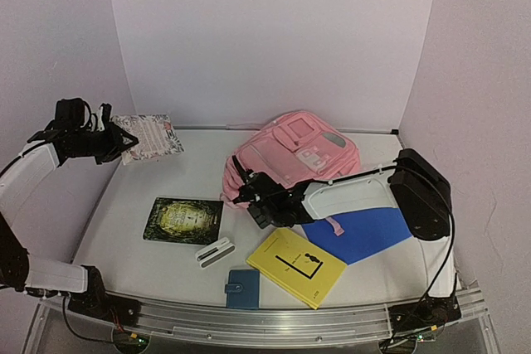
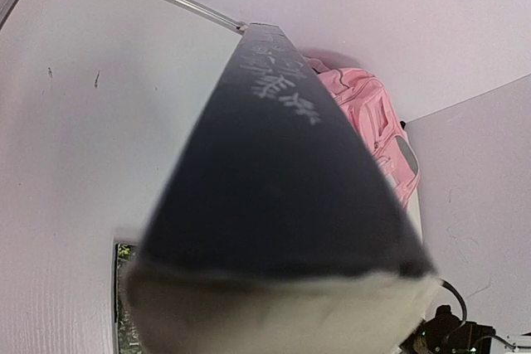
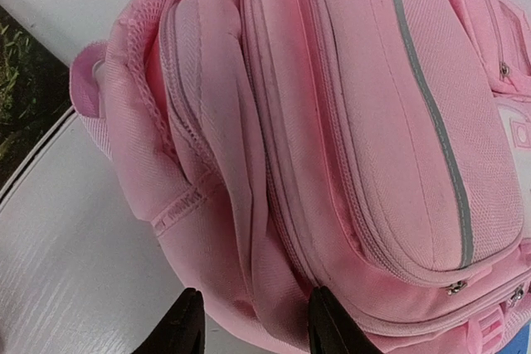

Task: Pack the student bag
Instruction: Place the book in the student bag.

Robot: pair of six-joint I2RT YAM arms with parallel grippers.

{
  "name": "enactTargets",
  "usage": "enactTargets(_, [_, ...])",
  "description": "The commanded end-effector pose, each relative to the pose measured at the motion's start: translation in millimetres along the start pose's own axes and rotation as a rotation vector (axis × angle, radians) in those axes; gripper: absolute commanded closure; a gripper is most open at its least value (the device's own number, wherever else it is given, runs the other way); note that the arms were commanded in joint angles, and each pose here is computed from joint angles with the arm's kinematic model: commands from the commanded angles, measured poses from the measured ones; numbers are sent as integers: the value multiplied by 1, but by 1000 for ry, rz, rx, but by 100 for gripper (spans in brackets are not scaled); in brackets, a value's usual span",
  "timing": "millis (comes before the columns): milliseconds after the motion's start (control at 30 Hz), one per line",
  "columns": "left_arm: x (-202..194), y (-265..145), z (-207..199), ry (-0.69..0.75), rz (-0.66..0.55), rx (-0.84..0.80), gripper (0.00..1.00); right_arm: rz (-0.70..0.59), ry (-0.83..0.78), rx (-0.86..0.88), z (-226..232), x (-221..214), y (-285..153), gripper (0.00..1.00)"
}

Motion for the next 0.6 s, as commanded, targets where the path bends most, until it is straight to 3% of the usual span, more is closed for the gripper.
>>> enactTargets(0, [13,-10,-24,94,-65,-104,100,-23,19,-92,-10,14,5,59])
enactTargets(567, [13,-10,-24,91,-59,-109,100,13,33,-80,-23,8,24,69])
Point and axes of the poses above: each gripper's point midway between its finger pads, its own y axis out along the fingers, its own z axis along the line the jaws close on, x = y × z, the point moved 6 cm from there along -y, back along the fingers, and after that the axes turned 8 degrees about -y, right-handed, at the moved point
